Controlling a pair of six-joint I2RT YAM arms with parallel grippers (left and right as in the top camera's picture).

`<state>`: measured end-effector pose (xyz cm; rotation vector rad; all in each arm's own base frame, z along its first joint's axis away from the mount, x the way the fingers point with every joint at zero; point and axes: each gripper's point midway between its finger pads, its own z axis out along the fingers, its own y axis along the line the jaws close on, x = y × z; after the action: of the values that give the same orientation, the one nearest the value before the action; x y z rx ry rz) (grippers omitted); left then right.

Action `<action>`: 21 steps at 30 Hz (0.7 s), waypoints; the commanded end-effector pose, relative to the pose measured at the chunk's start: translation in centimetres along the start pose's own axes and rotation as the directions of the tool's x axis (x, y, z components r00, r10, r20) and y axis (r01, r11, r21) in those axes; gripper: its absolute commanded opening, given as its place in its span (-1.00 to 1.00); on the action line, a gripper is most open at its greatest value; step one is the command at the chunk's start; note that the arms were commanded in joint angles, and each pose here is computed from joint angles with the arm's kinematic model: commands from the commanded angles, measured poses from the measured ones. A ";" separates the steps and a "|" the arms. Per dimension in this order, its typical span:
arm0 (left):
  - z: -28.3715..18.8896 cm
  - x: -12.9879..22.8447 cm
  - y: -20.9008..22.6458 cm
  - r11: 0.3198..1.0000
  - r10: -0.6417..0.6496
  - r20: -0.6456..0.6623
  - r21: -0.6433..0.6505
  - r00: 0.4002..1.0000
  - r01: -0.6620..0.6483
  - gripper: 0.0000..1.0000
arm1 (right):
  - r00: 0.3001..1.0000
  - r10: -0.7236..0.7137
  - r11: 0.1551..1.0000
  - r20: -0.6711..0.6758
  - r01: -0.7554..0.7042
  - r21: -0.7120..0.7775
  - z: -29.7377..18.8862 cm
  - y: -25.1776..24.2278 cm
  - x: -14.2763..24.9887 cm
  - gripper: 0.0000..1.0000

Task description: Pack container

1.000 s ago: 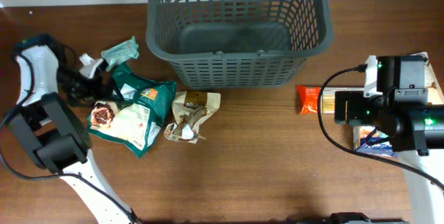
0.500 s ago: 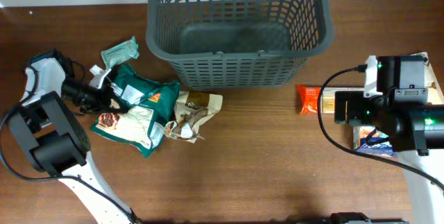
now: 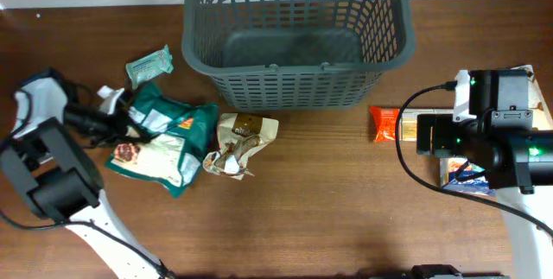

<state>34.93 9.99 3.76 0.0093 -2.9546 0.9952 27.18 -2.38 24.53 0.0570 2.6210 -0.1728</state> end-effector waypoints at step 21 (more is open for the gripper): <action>-19.6 -9.1 -13.6 0.973 0.200 0.538 -0.009 0.819 -0.231 -0.96 | 1.000 0.011 1.000 0.013 -0.011 0.013 -0.4 -0.2 -0.3 0.98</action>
<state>43.23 12.83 20.17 -0.0425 -3.3786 1.0170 27.12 -2.38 24.50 0.0573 2.6237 -0.1728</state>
